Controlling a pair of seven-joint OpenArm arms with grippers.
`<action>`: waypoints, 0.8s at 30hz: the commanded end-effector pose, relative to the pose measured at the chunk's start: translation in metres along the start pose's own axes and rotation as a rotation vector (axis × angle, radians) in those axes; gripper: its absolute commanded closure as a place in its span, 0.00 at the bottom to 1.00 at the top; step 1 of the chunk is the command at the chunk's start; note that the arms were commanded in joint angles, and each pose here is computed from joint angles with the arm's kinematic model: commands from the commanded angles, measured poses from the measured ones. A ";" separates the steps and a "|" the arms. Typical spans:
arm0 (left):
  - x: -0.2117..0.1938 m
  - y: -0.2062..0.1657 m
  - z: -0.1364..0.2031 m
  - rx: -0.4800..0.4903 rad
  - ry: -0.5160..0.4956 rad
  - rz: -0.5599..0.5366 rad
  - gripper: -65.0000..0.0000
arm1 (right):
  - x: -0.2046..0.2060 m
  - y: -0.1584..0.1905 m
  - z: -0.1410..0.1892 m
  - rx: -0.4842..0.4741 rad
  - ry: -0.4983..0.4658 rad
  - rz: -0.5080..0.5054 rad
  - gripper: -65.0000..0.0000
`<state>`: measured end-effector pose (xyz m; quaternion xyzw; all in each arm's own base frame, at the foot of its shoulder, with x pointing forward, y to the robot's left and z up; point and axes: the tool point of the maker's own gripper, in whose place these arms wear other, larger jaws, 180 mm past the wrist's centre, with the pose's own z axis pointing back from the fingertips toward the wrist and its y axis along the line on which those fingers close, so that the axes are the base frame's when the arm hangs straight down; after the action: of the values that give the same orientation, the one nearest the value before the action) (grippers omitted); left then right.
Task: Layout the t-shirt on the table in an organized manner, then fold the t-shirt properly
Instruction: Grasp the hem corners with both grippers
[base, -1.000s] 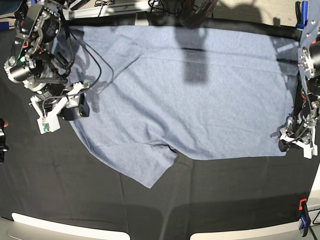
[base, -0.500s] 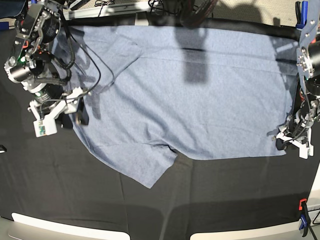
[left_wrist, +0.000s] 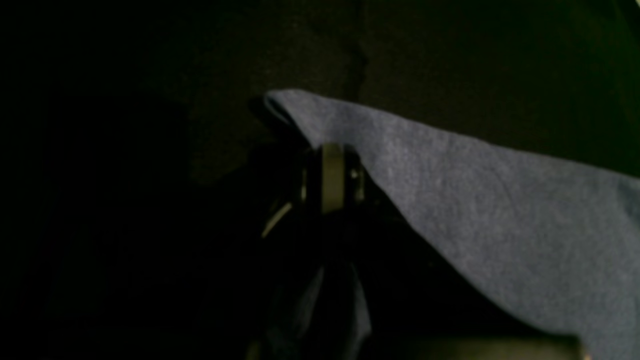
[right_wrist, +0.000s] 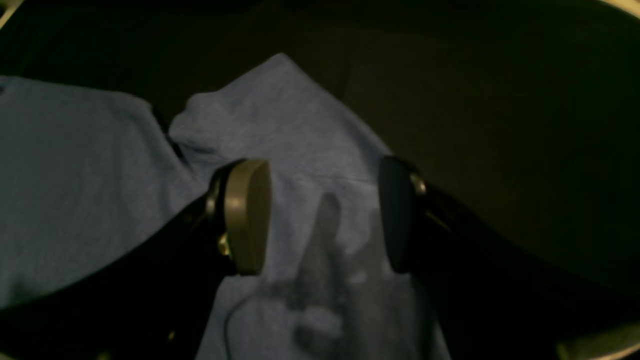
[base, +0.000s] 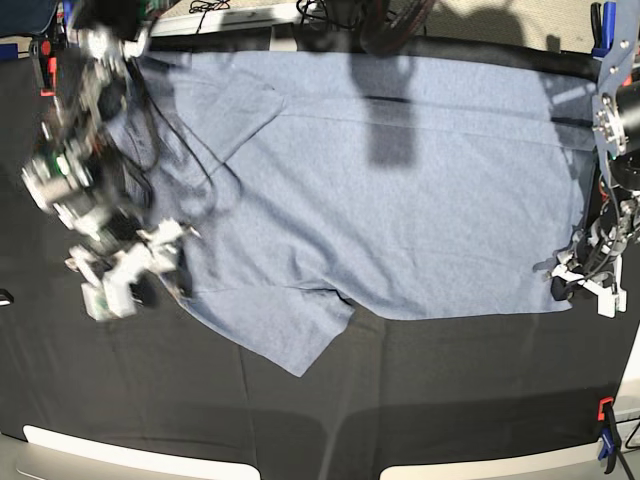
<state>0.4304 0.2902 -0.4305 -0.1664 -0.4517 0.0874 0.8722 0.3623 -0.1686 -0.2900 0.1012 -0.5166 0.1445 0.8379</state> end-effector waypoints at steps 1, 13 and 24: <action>0.021 0.001 0.001 -0.003 -0.034 -0.014 1.00 | 0.017 0.000 -0.008 0.016 -0.034 0.012 0.49; 0.020 0.002 0.001 -0.003 -0.030 -0.014 1.00 | 0.026 -0.011 -0.098 0.074 0.148 0.002 0.49; 0.020 0.001 0.001 -0.003 -0.031 -0.014 1.00 | 0.014 -0.042 -0.145 0.058 0.301 -0.100 0.49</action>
<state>0.4303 0.2900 -0.4307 -0.1666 -0.4512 0.0872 0.8724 0.4855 -0.1585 -0.3716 0.1292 -0.3385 0.1306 0.9228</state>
